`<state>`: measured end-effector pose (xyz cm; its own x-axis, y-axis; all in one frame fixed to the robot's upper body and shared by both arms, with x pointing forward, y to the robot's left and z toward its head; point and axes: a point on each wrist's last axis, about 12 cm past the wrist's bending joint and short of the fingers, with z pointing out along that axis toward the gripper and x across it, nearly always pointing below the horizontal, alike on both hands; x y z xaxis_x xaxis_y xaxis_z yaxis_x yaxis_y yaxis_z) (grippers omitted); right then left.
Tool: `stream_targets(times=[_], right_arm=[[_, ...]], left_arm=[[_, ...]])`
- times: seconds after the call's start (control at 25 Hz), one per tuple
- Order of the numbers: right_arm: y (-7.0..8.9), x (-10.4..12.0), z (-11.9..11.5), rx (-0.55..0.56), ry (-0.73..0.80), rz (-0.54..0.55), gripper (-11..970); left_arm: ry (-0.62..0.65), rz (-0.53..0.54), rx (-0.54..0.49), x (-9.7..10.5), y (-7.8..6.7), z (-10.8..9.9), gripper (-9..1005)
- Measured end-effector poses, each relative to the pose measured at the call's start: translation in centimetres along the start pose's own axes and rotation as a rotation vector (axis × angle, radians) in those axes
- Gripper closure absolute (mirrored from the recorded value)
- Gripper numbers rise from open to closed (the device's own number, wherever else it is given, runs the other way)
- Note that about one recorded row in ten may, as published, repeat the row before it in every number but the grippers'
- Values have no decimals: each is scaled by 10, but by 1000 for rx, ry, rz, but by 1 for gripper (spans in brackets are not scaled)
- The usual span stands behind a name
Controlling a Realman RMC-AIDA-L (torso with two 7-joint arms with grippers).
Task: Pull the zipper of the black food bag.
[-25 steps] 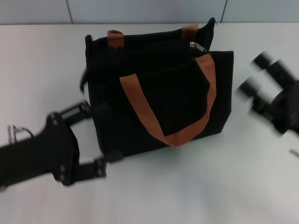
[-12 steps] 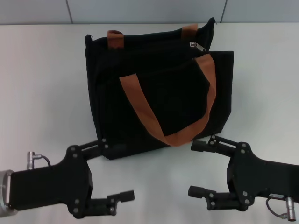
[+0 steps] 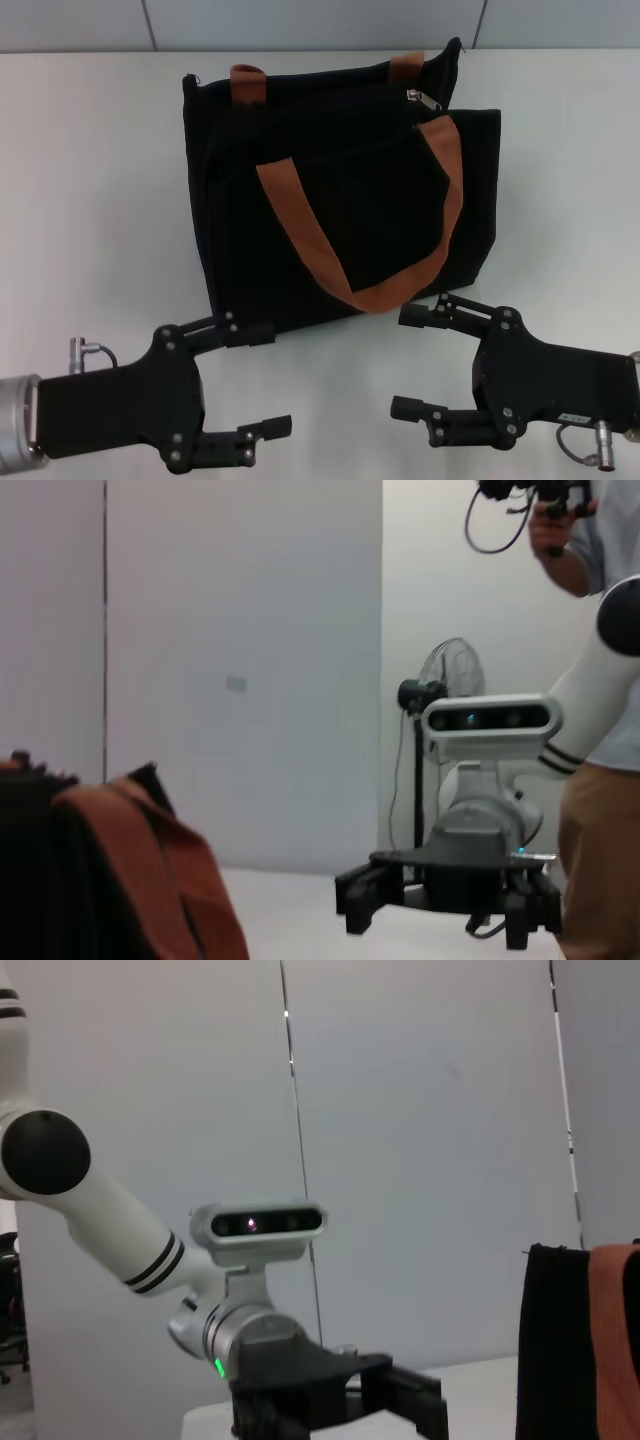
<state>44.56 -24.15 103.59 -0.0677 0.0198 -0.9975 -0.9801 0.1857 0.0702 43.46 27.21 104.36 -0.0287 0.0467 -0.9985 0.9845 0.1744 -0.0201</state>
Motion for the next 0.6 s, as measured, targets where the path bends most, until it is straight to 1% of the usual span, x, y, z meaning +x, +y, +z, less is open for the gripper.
stream_targets(times=[0.24, 0.6], right_arm=[[0, 4, 1, 24, 15, 11, 114], [-1, 6, 4, 24, 25, 21, 114]], left_arm=[[2, -35, -16, 7, -5, 2, 184], [-5, -29, -18, 10, -7, 7, 184]])
